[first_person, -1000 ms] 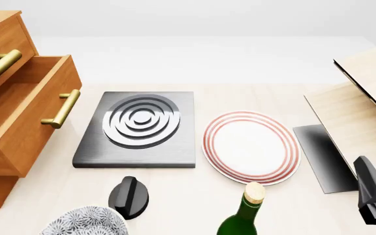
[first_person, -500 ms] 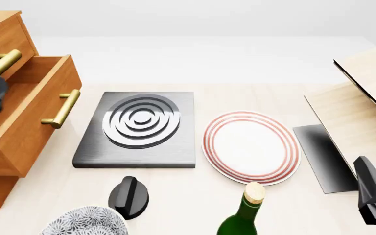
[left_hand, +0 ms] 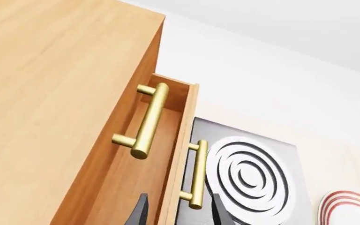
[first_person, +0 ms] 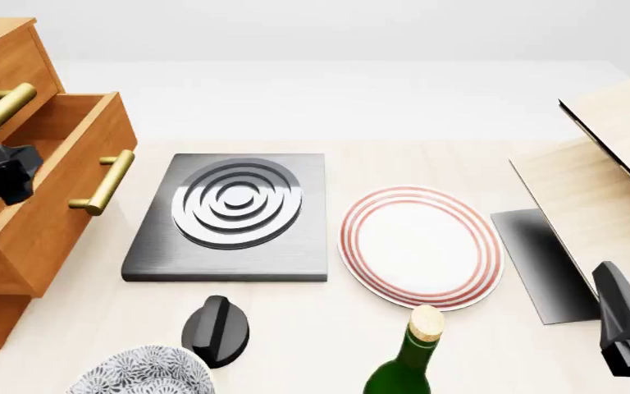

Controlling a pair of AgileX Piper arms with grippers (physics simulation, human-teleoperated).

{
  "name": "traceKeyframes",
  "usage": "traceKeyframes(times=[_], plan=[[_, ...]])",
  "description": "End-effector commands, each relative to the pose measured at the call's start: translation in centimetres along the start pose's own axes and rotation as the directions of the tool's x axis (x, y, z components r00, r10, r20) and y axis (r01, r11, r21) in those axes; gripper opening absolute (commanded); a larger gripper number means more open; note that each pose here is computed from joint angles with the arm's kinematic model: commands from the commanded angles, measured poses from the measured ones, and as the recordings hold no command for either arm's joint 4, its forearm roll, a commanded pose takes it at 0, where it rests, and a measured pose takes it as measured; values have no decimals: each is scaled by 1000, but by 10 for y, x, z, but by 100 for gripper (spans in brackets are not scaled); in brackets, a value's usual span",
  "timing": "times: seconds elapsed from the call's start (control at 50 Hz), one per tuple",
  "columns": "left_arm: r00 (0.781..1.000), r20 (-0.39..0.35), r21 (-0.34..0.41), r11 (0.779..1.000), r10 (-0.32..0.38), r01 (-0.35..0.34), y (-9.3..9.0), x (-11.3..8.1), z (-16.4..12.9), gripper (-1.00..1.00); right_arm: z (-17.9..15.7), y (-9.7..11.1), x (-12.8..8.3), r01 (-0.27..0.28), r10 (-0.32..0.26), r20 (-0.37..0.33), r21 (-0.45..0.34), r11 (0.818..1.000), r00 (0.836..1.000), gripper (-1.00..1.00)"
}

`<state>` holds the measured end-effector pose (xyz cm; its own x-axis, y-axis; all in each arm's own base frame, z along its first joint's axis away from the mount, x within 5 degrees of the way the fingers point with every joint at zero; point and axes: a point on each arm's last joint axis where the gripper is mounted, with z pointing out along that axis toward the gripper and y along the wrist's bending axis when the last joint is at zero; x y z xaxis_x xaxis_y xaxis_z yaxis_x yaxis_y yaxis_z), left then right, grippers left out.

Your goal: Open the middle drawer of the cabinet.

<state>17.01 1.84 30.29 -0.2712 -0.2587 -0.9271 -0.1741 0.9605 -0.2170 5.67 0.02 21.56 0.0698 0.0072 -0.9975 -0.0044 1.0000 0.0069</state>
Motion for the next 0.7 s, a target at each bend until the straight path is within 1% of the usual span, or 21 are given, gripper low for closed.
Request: traceKeyframes(times=[0.02,0.06,0.08,0.12,0.3,0.7], plan=[[1000,-17,-8,1000,-20,20,2,6,11,100,0,0,1,3,-3,3,-2,1000,1000,100],[1000,-16,-12,1000,-17,17,3,6,13,100,0,0,1,3,-3,2,-2,1000,1000,100],[1000,-5,-16,1000,3,-3,4,5,11,100,0,0,1,2,-2,2,-2,1000,1000,100],[1000,-11,-21,1000,-8,7,5,6,14,100,0,0,1,3,-3,2,-2,1000,1000,100],[1000,-27,-35,999,-6,5,8,10,24,100,0,0,1,2,-2,2,-2,1000,1000,100],[997,-68,-8,1000,-25,25,3,21,33,100,0,0,1,2,-2,2,-2,1000,1000,100]])
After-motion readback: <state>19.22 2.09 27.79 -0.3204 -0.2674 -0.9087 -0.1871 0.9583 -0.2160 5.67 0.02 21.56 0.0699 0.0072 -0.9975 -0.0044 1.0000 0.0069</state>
